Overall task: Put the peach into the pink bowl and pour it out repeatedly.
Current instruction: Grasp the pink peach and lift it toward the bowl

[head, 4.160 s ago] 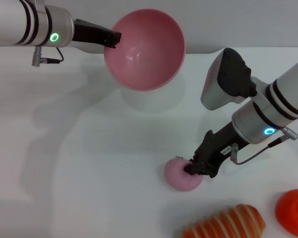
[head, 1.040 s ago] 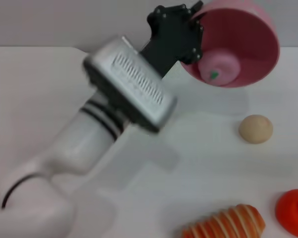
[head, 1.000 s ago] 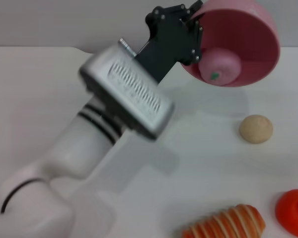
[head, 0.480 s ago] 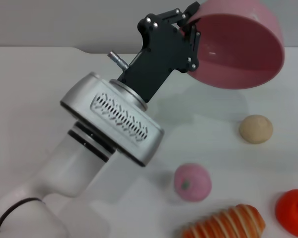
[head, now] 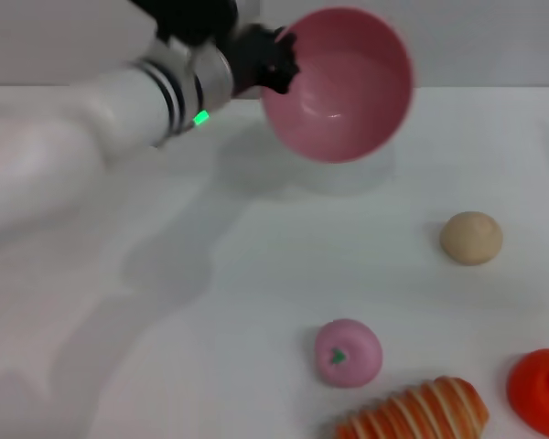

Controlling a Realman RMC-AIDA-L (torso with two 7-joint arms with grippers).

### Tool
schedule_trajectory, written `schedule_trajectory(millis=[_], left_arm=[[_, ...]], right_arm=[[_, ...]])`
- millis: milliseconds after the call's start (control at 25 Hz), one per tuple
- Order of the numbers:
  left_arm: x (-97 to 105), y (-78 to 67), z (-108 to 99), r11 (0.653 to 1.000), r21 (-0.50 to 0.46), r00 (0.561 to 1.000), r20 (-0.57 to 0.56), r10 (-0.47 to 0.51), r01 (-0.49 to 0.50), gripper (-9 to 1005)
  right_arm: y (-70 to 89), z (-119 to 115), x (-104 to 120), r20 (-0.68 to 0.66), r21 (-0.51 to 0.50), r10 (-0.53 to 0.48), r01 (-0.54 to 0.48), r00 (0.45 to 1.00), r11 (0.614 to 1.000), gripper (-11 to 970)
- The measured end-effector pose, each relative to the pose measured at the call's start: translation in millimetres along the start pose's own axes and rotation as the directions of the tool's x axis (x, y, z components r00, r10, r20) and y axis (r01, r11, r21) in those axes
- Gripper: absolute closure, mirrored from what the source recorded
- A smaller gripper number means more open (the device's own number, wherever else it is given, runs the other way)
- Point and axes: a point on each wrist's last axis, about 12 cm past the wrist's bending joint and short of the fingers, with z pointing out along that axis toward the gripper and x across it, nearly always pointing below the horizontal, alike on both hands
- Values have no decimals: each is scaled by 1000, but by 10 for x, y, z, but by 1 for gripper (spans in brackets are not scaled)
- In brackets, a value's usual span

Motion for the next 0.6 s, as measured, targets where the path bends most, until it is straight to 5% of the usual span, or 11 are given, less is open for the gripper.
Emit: schedule_trajectory(millis=[160,320,520,600], left_arm=[[4,407,54,988,-2,970,-190,-149,152,961],[51,693,-34,964,-51,938,-222,-265,260,961],[119,815,-96,954,-78,925,-235,-300,289,961],[133,816,-95,955,-76,923,-244,-297,287,962]], right_arm=[[266,185,-96,-152,-288,-13,-32,988,957,521],[622,355,-321,-357,-585,-148,-97,922,805,522],[1121,540,-422,-587,-752,-440,-257,680,607,522],[1249,632,-336,-657,-740,-534,-321,531,591,522]])
